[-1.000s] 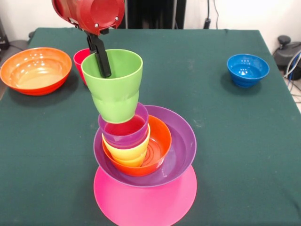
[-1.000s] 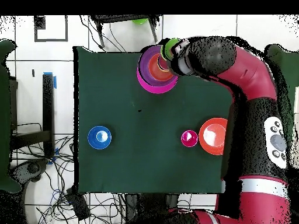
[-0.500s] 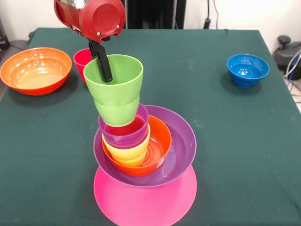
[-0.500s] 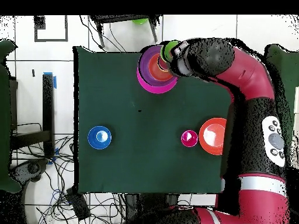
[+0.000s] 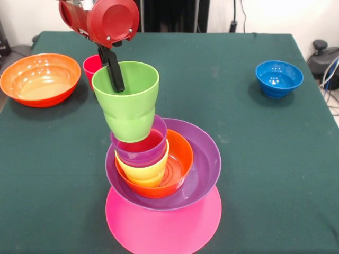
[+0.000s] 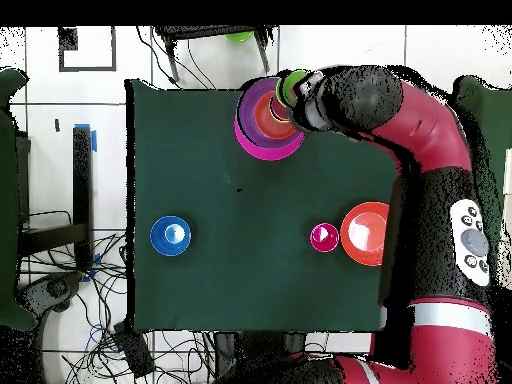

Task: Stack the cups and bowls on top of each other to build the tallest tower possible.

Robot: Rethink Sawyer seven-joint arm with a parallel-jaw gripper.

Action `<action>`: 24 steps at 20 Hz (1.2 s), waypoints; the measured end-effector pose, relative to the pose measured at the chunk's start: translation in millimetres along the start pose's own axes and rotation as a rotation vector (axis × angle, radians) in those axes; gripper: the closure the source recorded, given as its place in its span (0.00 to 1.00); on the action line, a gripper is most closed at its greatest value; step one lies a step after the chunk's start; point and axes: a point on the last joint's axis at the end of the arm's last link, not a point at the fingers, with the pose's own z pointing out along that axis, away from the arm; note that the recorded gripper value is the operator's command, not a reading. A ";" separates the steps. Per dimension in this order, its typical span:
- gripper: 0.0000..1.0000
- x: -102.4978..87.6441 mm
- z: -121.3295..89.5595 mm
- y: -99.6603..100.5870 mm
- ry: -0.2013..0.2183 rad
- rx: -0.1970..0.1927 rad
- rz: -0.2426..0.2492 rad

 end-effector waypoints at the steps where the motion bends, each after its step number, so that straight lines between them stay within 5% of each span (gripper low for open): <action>1: 1.00 -0.1 0.0 -0.2 0.000 0.000 0.000; 24: 1.00 6.1 1.0 11.5 0.018 -0.028 -0.015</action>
